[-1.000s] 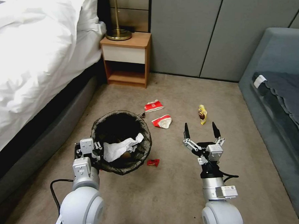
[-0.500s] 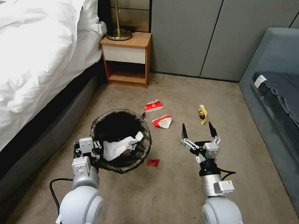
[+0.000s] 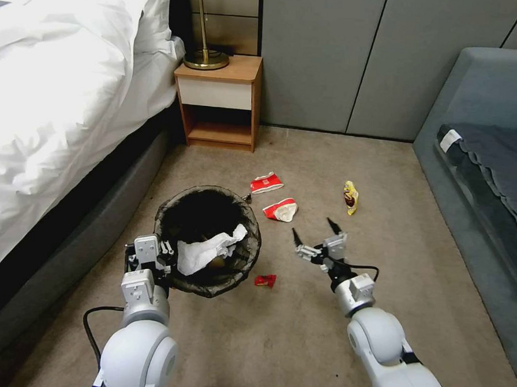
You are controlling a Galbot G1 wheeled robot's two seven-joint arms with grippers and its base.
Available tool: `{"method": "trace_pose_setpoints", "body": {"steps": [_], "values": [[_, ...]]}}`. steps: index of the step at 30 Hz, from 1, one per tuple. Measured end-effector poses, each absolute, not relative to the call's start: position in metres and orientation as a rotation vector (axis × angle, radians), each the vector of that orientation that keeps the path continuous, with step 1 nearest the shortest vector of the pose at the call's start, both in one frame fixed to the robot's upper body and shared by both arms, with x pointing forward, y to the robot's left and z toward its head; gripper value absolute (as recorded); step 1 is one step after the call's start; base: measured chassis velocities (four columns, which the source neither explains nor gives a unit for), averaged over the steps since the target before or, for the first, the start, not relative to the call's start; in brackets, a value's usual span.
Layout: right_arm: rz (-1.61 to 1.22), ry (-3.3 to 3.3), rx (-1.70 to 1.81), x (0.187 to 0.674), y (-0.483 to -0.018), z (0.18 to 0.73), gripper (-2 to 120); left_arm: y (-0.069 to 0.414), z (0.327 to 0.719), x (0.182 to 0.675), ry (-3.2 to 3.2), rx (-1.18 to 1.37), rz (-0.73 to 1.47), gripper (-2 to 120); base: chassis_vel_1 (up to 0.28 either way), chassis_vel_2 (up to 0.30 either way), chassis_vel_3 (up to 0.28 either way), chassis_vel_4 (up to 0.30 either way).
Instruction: Pick up the trash bin, then pick up the garbage from the floor and place it into the trash bin.
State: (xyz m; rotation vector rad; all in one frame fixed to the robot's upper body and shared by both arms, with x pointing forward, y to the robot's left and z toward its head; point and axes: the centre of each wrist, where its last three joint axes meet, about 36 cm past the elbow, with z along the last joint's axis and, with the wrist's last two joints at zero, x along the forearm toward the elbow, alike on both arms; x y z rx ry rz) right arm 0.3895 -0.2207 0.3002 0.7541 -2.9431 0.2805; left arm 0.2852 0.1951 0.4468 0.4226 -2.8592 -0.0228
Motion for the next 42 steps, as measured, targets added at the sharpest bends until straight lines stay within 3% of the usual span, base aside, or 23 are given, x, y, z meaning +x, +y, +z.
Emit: {"method": "trace_pose_setpoints", "body": {"steps": [14, 20, 42], "values": [[0.577, -2.567, 1.183, 0.413, -0.263, 0.230, 100, 0.192, 0.444, 0.286, -2.849, 0.411, -0.024, 0, 0.000, 0.000, 0.000, 0.000], [0.537, -2.479, 1.297, 0.413, -0.244, 0.192, 100, 0.189, 0.441, 0.284, -2.840, 0.410, -0.028, 0, 0.000, 0.000, 0.000, 0.000], [0.569, -2.422, 1.339, 0.420, -0.222, 0.142, 100, 0.186, 0.438, 0.280, -2.825, 0.413, -0.033, 0, 0.000, 0.000, 0.000, 0.000]]}}
